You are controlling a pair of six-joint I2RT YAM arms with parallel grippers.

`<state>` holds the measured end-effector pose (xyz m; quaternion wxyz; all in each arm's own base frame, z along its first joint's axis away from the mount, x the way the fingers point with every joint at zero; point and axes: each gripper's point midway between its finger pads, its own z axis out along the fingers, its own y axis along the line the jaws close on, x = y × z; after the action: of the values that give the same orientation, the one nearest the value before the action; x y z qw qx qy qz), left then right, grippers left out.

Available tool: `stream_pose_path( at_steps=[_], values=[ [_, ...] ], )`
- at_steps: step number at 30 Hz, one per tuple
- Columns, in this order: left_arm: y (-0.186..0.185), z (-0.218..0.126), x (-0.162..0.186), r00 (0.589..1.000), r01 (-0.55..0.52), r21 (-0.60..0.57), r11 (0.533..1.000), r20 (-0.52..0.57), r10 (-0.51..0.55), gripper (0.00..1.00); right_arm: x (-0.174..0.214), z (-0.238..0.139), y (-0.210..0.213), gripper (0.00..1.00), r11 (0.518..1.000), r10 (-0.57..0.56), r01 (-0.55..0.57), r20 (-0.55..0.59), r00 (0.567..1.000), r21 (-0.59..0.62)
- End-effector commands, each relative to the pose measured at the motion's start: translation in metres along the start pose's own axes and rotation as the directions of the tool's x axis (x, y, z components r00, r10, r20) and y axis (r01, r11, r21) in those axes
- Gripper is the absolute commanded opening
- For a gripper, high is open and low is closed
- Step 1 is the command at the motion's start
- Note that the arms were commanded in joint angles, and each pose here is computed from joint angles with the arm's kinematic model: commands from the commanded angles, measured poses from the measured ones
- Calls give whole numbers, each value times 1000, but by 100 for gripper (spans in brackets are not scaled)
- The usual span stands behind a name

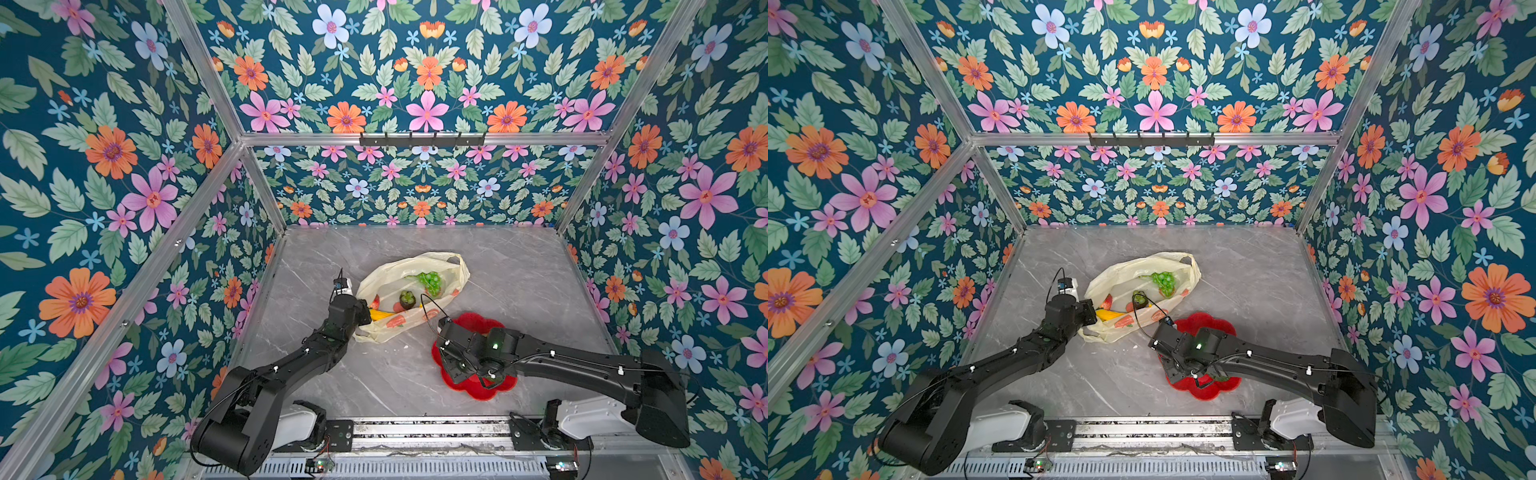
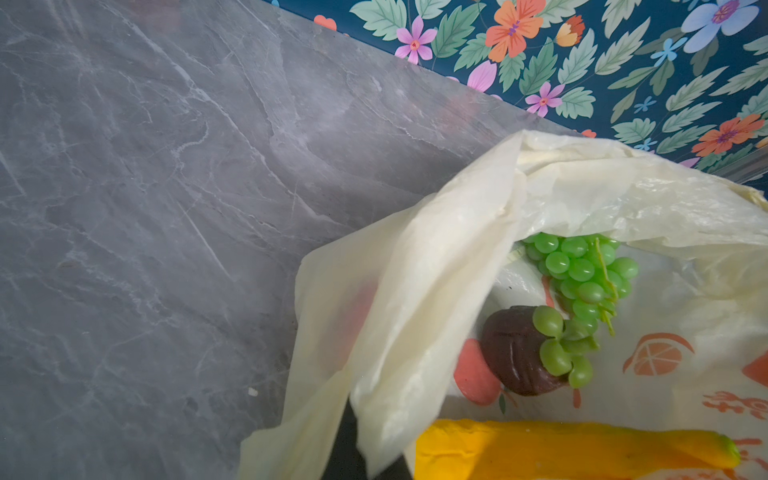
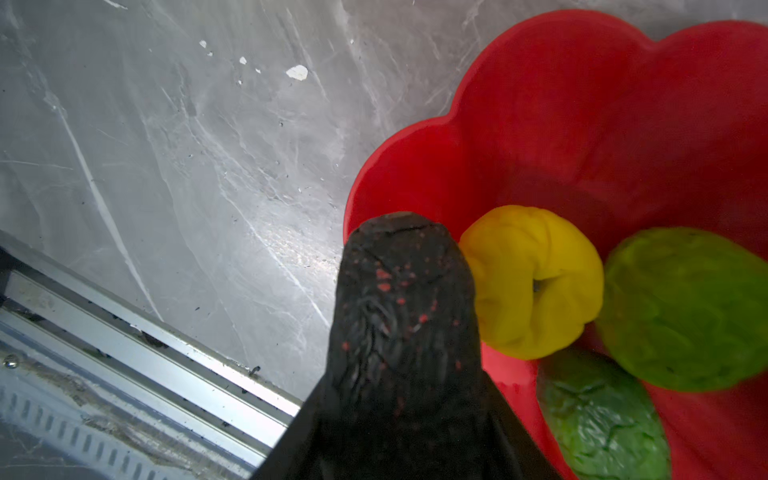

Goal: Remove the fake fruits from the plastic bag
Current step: 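Lift the dark fruit out and carry it over the red bowl, then lower the dark fruit into the red bowl and open the right gripper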

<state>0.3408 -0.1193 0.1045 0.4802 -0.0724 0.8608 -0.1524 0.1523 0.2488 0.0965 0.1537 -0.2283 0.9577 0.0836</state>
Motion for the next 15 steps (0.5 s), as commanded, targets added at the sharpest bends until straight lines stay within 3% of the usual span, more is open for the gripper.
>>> stream_pose_path(
  at_steps=[1,15],
  values=[
    [-2,1,-5,1000,-12,3,1000,11,12,0,0,5,2,35,1000,1,-1,-2,1000,-9],
    [-2,0,-5,1000,-14,3,1000,10,14,0,23,21,-17,35,994,-63,71,-98,993,83]
  ],
)
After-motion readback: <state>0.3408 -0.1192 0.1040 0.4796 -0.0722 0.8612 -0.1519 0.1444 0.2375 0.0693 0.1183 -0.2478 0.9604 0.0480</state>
